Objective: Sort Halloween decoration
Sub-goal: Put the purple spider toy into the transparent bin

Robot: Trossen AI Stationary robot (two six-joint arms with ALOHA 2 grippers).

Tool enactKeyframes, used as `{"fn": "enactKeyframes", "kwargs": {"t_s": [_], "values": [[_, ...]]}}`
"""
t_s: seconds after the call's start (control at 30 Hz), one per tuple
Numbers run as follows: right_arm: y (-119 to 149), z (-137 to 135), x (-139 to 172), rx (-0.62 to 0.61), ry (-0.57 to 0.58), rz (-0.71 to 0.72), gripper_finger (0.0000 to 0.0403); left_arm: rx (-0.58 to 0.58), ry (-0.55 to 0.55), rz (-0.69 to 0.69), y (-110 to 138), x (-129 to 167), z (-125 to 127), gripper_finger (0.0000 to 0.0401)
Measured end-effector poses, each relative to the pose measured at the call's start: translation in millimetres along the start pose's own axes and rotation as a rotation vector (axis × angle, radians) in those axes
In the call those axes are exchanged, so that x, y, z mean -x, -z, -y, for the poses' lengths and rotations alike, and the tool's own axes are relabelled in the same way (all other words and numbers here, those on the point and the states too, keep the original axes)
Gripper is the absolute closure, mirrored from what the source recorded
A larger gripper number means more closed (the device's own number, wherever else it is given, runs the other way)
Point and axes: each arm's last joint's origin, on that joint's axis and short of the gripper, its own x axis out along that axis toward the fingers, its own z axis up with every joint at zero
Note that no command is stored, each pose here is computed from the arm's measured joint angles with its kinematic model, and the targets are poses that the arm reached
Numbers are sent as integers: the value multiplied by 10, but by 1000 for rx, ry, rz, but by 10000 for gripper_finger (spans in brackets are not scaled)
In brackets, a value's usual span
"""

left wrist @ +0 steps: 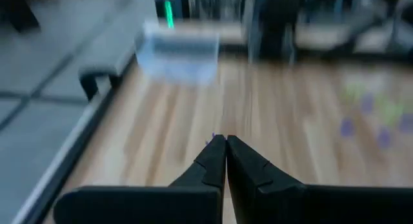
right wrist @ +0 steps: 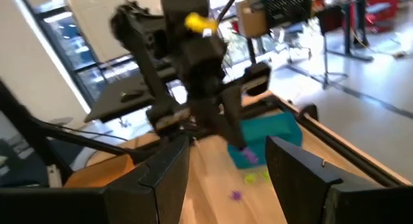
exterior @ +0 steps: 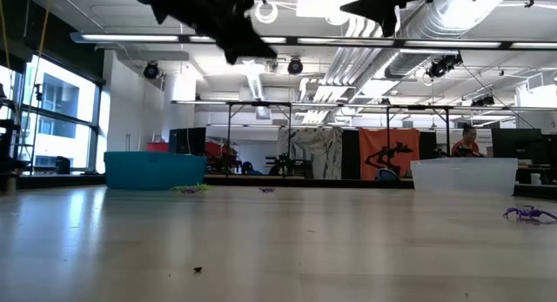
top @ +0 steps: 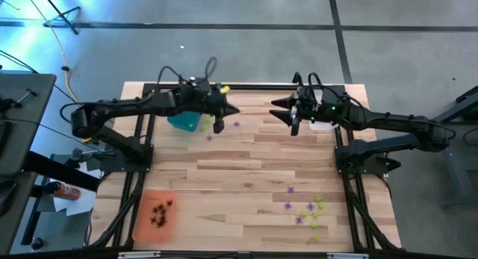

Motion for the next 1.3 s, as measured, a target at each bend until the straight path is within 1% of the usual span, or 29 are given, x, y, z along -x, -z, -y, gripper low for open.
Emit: {"fn": "enactKeyframes", "kwargs": {"t_s": [0.07, 0.17, 0.27, 0.4, 0.5, 0.57, 0.67, 0.83, 0.9, 1.1, 1.3], "values": [[8, -49, -46, 24, -28, 16, 204, 33, -4, 105, -119, 54, 0, 401], [43, -130, -161, 88, -74, 45, 204, 81, 44, 224, -246, 89, 33, 401], [129, -173, -293, 177, -84, 36, 204, 121, 103, 274, -301, 91, 94, 401], [179, -174, -425, 270, 2, 17, 204, 164, 167, 277, -321, 79, 208, 401], [188, -173, -503, 309, 13, 4, 204, 185, 203, 310, -364, 78, 301, 401], [168, -187, -538, 313, -9, 3, 204, 181, 218, 321, -381, 78, 355, 401], [128, -218, -569, 313, -71, 7, 204, 174, 220, 313, -375, 70, 398, 401], [119, -238, -597, 282, -122, -1, 204, 165, 165, 325, -382, 69, 386, 401], [124, -236, -597, 279, -119, -6, 204, 163, 163, 338, -393, 74, 382, 401], [180, -204, -660, 279, -56, -21, 204, 155, 171, 364, -418, 82, 393, 401], [178, -216, -692, 276, -57, 6, 206, 156, 171, 358, -413, 80, 393, 401]]}}
